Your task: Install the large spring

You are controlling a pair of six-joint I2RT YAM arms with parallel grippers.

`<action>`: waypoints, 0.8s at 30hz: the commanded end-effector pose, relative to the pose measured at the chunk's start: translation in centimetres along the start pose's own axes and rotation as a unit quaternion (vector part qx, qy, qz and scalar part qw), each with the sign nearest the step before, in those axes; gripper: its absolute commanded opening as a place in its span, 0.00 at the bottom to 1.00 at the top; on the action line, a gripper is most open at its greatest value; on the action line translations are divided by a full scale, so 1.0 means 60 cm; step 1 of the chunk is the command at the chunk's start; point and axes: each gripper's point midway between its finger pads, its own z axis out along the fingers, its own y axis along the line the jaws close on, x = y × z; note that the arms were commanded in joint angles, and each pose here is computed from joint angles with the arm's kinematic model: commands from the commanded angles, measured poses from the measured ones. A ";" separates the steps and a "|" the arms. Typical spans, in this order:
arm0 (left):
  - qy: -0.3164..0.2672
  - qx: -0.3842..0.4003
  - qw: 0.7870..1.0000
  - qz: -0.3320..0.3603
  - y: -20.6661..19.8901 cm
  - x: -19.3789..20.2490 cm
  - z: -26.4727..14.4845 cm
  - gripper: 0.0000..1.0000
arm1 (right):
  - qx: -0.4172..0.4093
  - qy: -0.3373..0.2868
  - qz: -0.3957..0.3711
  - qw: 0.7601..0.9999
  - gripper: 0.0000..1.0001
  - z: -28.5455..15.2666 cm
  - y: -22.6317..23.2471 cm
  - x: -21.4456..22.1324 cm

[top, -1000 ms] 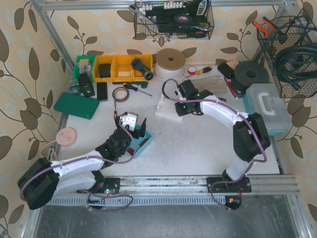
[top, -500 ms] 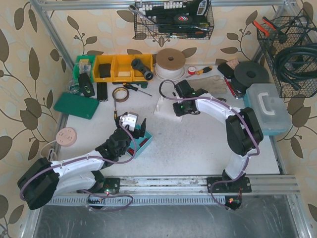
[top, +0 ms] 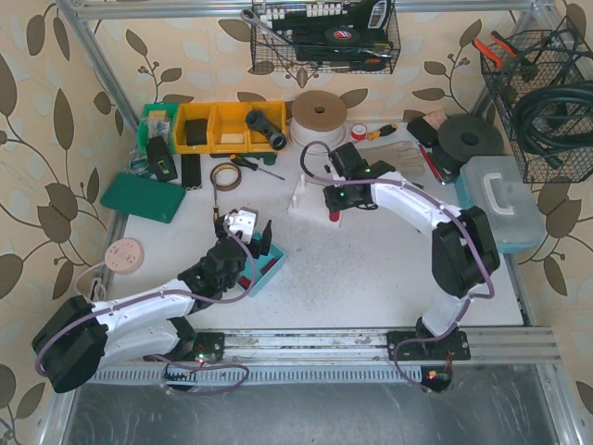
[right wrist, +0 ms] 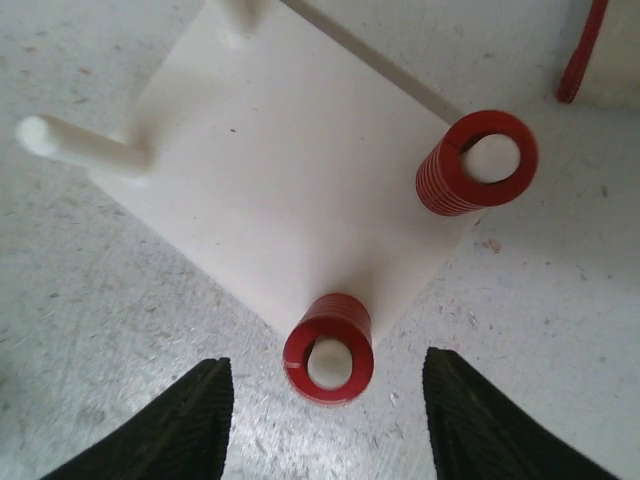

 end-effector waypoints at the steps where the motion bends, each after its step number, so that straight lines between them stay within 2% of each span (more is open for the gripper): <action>1: -0.004 -0.031 0.999 -0.028 0.018 -0.037 0.002 0.95 | -0.011 -0.051 0.005 0.999 0.55 -0.083 0.000 -0.026; 5: 0.039 -0.043 0.998 -0.022 0.023 -0.035 0.002 0.94 | -0.023 -0.101 0.010 0.995 0.62 -0.151 -0.003 -0.022; 9: 0.095 -0.042 0.994 -0.024 0.019 -0.022 -0.001 0.88 | -0.019 -0.174 0.020 0.984 0.72 -0.220 -0.021 -0.012; 12: 0.152 -0.031 0.986 -0.057 0.015 -0.012 -0.019 0.81 | -0.006 -0.216 0.025 0.976 0.88 -0.254 -0.039 0.002; 13: 0.167 -0.023 0.984 -0.066 0.013 -0.013 -0.027 0.77 | -0.001 -0.230 0.025 0.973 0.98 -0.266 -0.045 0.007; 19: 0.242 0.029 0.967 -0.072 -0.003 0.020 -0.071 0.56 | 0.026 -0.251 0.046 0.967 1.00 -0.246 -0.074 0.055; 24: 0.313 0.043 0.948 -0.049 -0.012 0.060 -0.084 0.45 | 0.014 -0.264 0.058 0.963 0.99 -0.221 -0.075 0.078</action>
